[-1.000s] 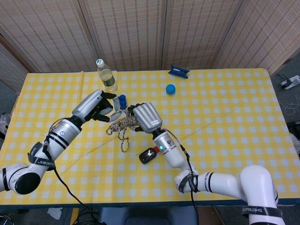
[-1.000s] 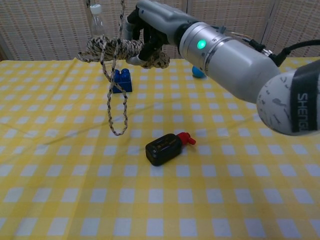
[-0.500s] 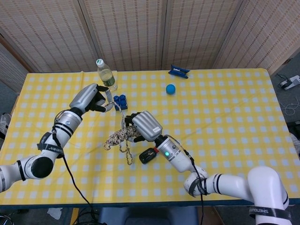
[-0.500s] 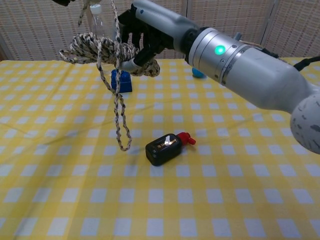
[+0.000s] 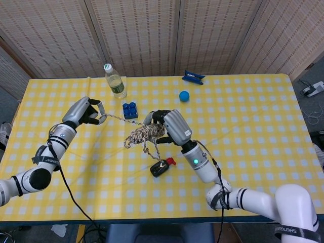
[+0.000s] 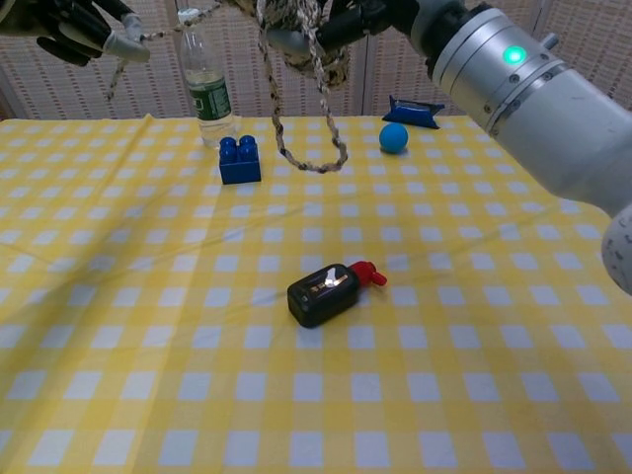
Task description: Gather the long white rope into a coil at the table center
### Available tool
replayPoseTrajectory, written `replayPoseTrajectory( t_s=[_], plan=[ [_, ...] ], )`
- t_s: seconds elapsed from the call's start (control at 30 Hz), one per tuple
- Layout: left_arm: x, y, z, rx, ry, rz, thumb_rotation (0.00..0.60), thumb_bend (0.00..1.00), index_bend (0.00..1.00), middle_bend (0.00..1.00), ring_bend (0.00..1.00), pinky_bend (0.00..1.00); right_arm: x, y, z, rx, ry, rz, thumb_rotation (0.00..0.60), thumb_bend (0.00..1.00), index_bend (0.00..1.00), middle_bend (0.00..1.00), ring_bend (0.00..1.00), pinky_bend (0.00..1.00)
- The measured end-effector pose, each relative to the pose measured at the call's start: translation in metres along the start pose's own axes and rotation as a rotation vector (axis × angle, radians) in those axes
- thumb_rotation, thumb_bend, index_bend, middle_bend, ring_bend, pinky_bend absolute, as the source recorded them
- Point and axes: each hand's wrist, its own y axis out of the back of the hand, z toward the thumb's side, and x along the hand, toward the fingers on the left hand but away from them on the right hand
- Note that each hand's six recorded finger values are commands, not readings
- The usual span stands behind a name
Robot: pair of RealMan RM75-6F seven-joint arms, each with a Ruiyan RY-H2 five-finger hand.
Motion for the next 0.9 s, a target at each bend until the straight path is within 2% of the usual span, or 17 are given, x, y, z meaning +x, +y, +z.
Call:
replayPoseTrajectory(
  t_s=[0.23,0.43,0.7,0.9],
  plan=[
    [-0.003,-0.002,-0.048,-0.015,0.084,-0.013,0.600,0.37,0.78,1.00,1.00,1.00,-0.005,0.029,0.002,-0.059,0.001,-0.097,0.600,0.45,0.79,0.68,0.61,0.62],
    [-0.004,-0.002,-0.076,-0.026,0.137,-0.013,0.600,0.37,0.78,1.00,1.00,1.00,-0.006,0.040,0.002,-0.095,-0.002,-0.142,0.600,0.44,0.79,0.68,0.61,0.62],
    [-0.008,0.000,-0.100,-0.026,0.178,-0.011,0.600,0.37,0.78,1.00,1.00,1.00,-0.009,0.049,-0.002,-0.110,-0.013,-0.191,0.600,0.44,0.79,0.68,0.61,0.62],
    [-0.015,0.001,-0.114,0.011,0.202,-0.015,0.600,0.37,0.78,1.00,1.00,1.00,-0.008,0.057,-0.009,-0.094,-0.037,-0.243,0.600,0.44,0.79,0.68,0.61,0.62]
  ],
)
